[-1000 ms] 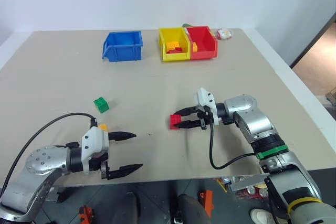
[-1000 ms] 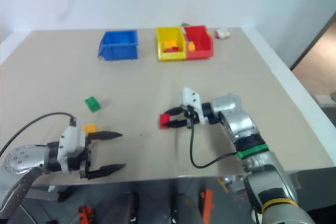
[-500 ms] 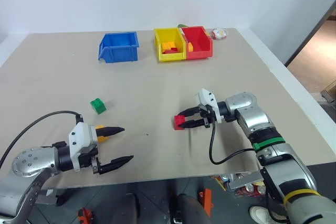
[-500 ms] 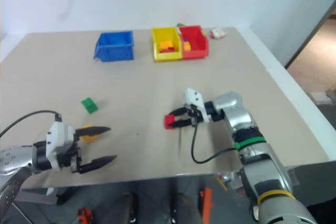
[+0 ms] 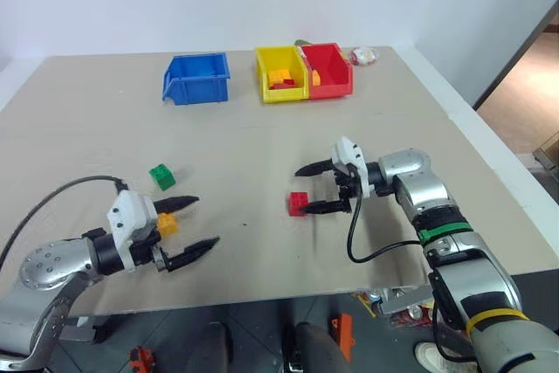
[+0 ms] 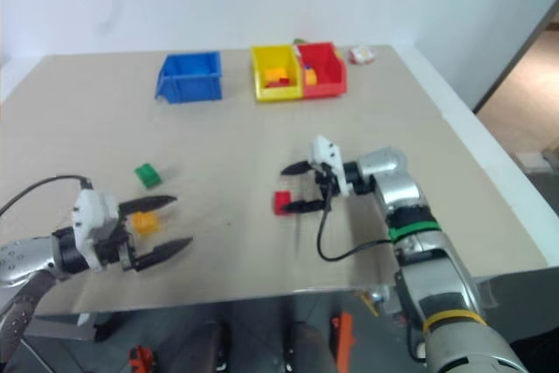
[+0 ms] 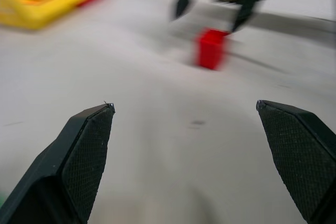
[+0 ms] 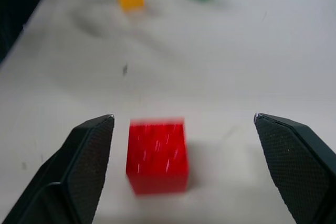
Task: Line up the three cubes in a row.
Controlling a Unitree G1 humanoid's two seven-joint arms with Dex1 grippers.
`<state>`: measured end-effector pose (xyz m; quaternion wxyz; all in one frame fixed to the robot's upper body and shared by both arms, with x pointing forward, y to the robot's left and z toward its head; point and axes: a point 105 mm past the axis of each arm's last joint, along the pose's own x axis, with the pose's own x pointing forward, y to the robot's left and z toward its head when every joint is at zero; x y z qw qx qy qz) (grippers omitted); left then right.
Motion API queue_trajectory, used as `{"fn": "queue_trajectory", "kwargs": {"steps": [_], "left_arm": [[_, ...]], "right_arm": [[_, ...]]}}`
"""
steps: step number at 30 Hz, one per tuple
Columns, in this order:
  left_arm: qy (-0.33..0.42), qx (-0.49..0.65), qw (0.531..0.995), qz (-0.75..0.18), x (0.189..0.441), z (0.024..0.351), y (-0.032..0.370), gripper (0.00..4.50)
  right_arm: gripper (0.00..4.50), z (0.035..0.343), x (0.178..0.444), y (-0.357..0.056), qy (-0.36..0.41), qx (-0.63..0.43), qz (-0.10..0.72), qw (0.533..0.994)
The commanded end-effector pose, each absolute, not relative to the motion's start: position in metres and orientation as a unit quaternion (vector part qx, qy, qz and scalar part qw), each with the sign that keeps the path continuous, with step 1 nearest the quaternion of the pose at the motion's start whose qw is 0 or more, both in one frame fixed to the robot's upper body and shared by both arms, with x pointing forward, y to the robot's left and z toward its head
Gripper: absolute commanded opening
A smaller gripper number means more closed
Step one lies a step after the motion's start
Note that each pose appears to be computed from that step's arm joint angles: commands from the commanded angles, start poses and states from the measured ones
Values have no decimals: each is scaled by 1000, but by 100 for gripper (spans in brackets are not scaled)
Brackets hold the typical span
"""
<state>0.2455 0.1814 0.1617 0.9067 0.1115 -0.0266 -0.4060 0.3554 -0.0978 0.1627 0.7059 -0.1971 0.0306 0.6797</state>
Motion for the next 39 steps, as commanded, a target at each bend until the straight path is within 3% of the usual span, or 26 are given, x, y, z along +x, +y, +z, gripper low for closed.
{"fn": "queue_trajectory", "kwargs": {"steps": [1, 9, 12, 23, 34, 39], "left_arm": [[-63, 111, 944, -306, 248, 181, 200, 450], [-98, 51, 992, -66, 255, 184, 234, 450], [-78, 21, 993, -83, 267, 183, 237, 450], [44, 76, 962, -257, 305, 186, 265, 450], [97, 96, 933, -333, 343, 184, 270, 450], [123, 116, 925, -341, 354, 175, 277, 450]], "right_arm": [[447, 199, 346, -92, -35, -205, 681, 702], [447, 204, 323, -75, -62, -211, 695, 685], [447, 202, 323, -72, -70, -226, 693, 681], [447, 201, 325, -75, -62, -227, 690, 684], [447, 203, 320, -71, -48, -186, 697, 691], [447, 210, 329, -67, -72, -161, 674, 717]]}}
